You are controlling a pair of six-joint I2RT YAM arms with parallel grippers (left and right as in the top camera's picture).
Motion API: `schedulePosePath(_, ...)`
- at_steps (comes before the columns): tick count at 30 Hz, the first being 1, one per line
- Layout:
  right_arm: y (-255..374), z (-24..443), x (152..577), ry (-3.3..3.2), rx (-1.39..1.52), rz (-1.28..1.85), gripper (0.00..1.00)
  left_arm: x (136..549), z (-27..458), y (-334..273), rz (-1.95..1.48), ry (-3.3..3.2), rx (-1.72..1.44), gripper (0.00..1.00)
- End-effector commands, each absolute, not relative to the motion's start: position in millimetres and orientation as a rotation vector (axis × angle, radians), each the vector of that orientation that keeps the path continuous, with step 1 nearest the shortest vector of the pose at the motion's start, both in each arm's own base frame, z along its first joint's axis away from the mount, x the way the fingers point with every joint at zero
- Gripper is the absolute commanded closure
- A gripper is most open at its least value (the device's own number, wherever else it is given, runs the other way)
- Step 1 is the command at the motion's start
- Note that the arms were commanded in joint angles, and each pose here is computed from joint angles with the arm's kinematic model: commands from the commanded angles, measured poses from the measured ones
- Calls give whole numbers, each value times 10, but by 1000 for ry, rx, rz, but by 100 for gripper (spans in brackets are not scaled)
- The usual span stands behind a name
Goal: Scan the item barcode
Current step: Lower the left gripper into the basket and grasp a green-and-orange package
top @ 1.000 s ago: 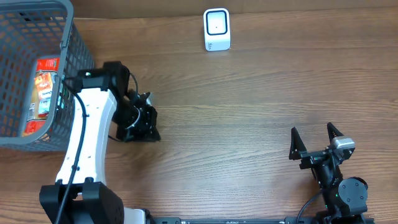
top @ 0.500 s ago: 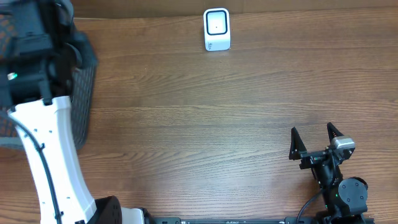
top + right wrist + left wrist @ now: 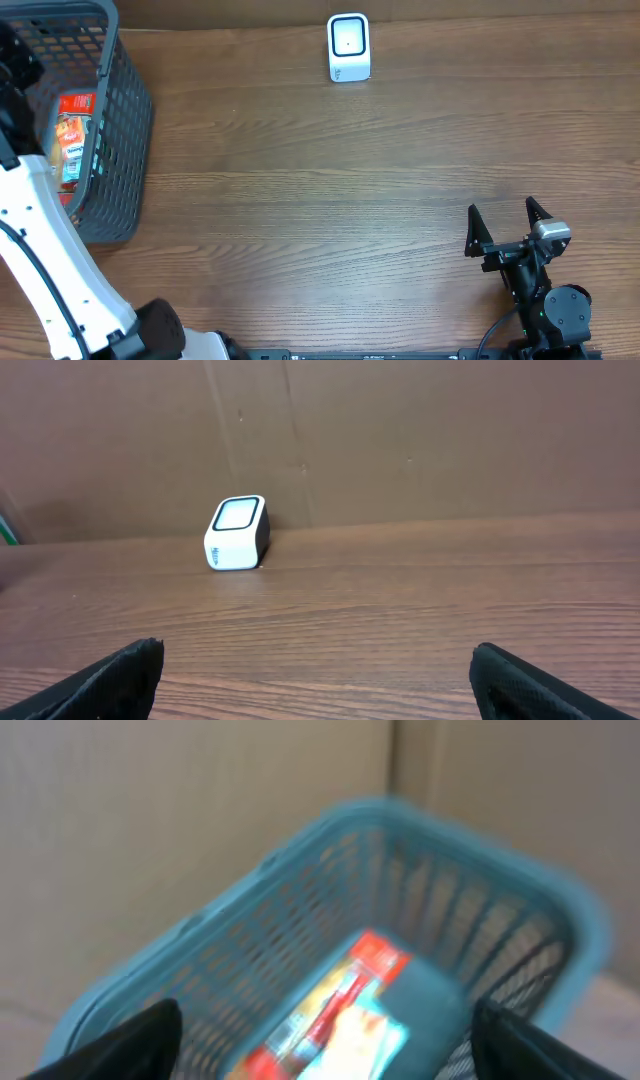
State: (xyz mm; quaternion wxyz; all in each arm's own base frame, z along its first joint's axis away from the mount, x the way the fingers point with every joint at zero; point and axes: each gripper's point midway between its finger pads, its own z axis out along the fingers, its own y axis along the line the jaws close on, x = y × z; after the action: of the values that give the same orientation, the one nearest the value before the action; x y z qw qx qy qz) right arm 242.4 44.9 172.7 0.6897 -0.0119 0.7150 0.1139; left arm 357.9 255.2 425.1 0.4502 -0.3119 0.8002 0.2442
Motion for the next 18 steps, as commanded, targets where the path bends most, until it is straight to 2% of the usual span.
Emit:
schedulePosePath(1, 450, 1699, 2425, 1599, -33, 251, 0, 3609, 3872, 2821, 631, 2096, -797, 2)
schedulePosePath(4, 450, 1699, 2425, 1599, -33, 251, 0, 3688, 3570, 2914, 581, 2193, -773, 0)
schedulePosePath(9, 451, 1699, 2424, 1599, -33, 251, 0, 3945, 3045, 2769, 350, 2388, -554, 0)
schedulePosePath(18, 450, 1699, 2425, 1599, -33, 251, 0, 4063, 2376, 2822, 249, 2548, -570, 0)
